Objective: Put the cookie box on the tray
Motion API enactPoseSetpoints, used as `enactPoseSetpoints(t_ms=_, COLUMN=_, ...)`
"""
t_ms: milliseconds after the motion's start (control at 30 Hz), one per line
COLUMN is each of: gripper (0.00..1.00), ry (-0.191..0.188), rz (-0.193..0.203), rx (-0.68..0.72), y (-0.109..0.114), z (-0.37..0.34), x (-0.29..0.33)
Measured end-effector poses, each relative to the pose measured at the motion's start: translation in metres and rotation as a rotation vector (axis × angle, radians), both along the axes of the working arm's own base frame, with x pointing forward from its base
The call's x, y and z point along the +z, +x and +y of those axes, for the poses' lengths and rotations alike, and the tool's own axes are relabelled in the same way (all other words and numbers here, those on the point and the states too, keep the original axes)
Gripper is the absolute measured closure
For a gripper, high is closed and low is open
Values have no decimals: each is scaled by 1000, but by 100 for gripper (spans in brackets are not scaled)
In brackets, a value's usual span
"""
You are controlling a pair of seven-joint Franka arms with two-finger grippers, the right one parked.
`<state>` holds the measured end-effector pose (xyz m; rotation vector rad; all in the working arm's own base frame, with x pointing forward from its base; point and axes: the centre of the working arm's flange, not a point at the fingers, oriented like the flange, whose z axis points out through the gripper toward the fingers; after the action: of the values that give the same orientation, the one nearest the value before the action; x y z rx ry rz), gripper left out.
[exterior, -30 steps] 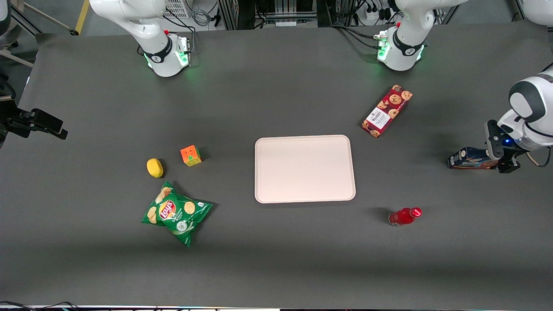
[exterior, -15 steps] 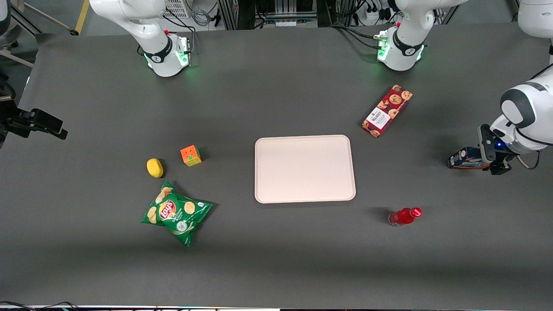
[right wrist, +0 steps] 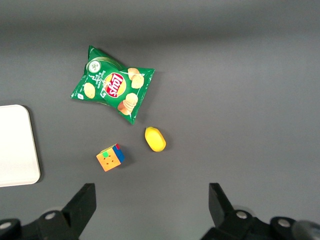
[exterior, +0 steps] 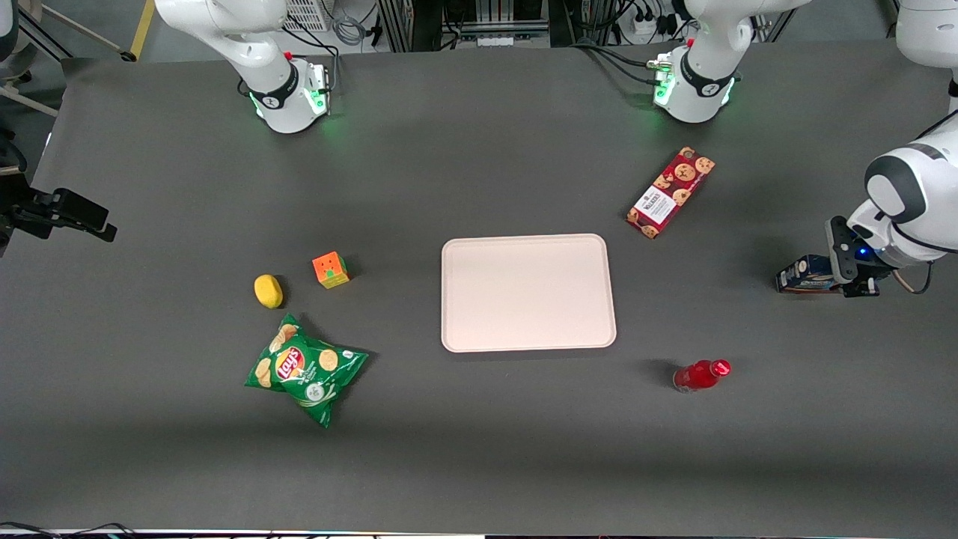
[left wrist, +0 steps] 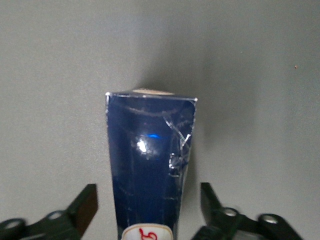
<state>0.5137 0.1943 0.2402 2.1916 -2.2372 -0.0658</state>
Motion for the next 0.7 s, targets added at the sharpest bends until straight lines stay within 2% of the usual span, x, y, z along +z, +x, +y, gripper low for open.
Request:
enactPoseSetpoints(t_ms=33, gripper=56, ry=0, rz=0, rx=0, y=0, z=0, x=0)
enactPoseSetpoints(t_ms=67, gripper=56, ry=0, rz=0, rx=0, y=0, z=0, x=0)
enactPoseSetpoints(t_ms=100, gripper=60, ry=0, rz=-1, rx=0, y=0, z=0, x=0)
enactPoseSetpoints(t_ms=133, gripper=70, ry=0, rz=-3, rx=0, y=1, z=0, x=1)
enactPoseSetpoints(t_ms=233, gripper=79, ry=0, rz=-11, rx=-1, y=4, z=-1, x=4)
enactPoseSetpoints(t_ms=467, gripper=81, ry=-2, rz=-38, rx=-7, y=23, z=-3, x=25)
enactPoseSetpoints(t_ms=567, gripper=81, ry=-11, rz=-38, rx=-13, y=39, z=-4, x=47)
enactPoseSetpoints(t_ms=700, gripper=87, ry=-18, rz=-53, rx=-24, y=64, z=-4, x=94)
